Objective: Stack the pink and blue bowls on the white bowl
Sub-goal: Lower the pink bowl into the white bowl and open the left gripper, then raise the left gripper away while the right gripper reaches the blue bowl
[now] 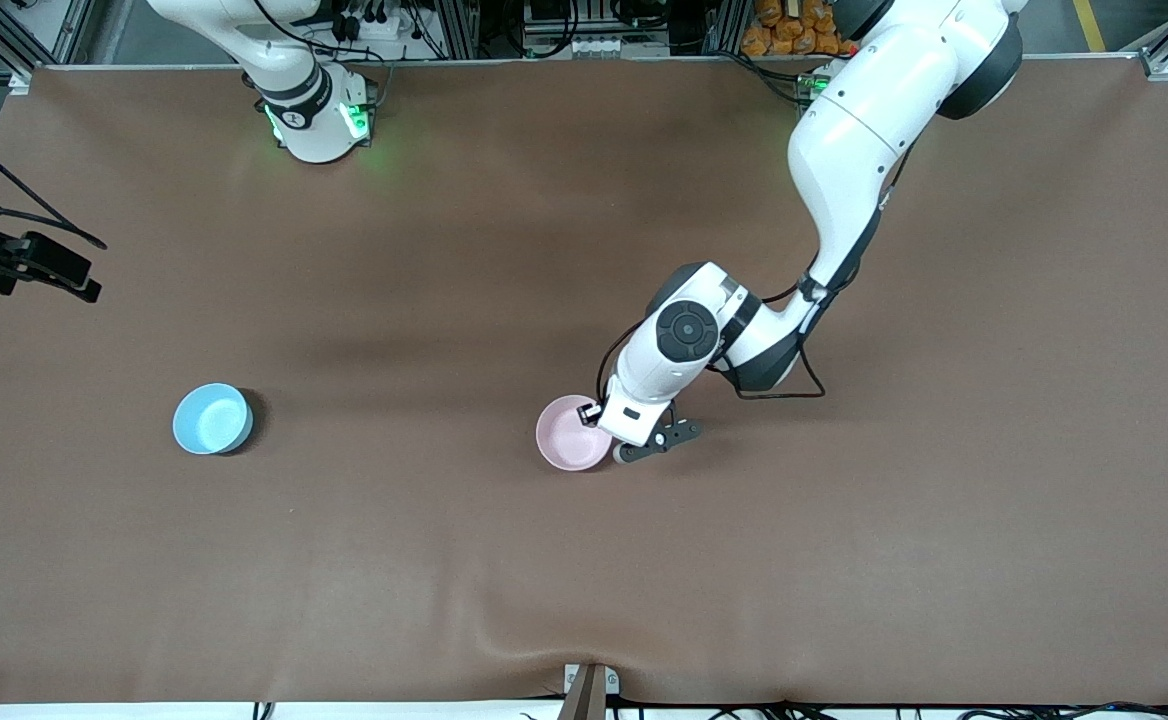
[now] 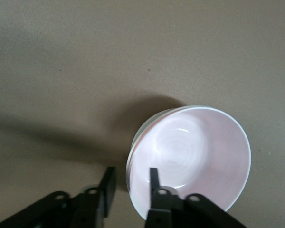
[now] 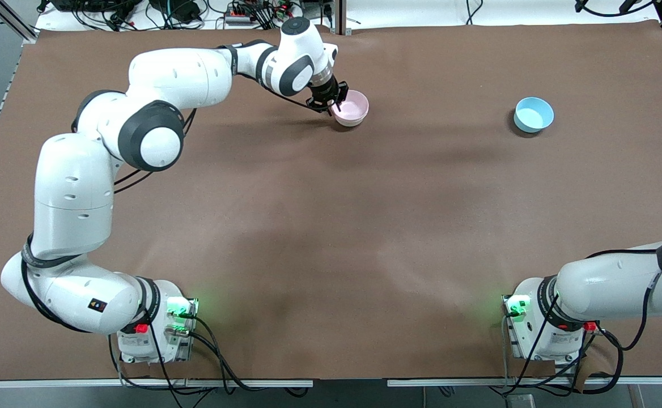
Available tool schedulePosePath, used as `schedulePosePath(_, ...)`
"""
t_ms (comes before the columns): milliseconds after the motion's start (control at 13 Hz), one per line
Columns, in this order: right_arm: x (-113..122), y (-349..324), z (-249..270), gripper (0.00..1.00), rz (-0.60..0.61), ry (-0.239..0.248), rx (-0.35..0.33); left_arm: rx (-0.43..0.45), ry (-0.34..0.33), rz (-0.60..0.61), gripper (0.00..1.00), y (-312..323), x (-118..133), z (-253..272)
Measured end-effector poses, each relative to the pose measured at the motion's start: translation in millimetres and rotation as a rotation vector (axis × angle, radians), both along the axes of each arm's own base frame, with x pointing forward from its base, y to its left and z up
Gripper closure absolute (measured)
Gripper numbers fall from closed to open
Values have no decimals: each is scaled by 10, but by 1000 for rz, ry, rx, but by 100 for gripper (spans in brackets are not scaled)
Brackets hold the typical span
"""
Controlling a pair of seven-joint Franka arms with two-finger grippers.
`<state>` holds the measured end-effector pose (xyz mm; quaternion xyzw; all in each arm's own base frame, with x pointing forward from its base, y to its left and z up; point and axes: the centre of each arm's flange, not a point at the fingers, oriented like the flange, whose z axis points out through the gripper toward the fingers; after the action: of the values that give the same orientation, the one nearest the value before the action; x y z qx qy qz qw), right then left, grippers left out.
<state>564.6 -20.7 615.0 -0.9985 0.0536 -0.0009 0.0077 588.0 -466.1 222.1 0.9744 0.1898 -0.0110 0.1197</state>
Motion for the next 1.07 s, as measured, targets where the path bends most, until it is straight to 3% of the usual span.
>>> schedulePosePath(230, 22, 117, -38, 0, 22, 7, 0, 58, 11, 0, 30, 133, 113, 287)
schedulePosePath(460, 68, 175, -91, 0, 55, 5, -1, 125, -11, -43, 0, 594, 344, 1092)
schedulePosePath(767, 128, 345, -169, 0, 105, 5, -2, 232, 38, -88, 0, 1307, 372, 1993)
schedulePosePath(1073, 328, 340, -737, 0, 101, 113, -6, 297, 90, -93, 0, 1875, 292, 2561)
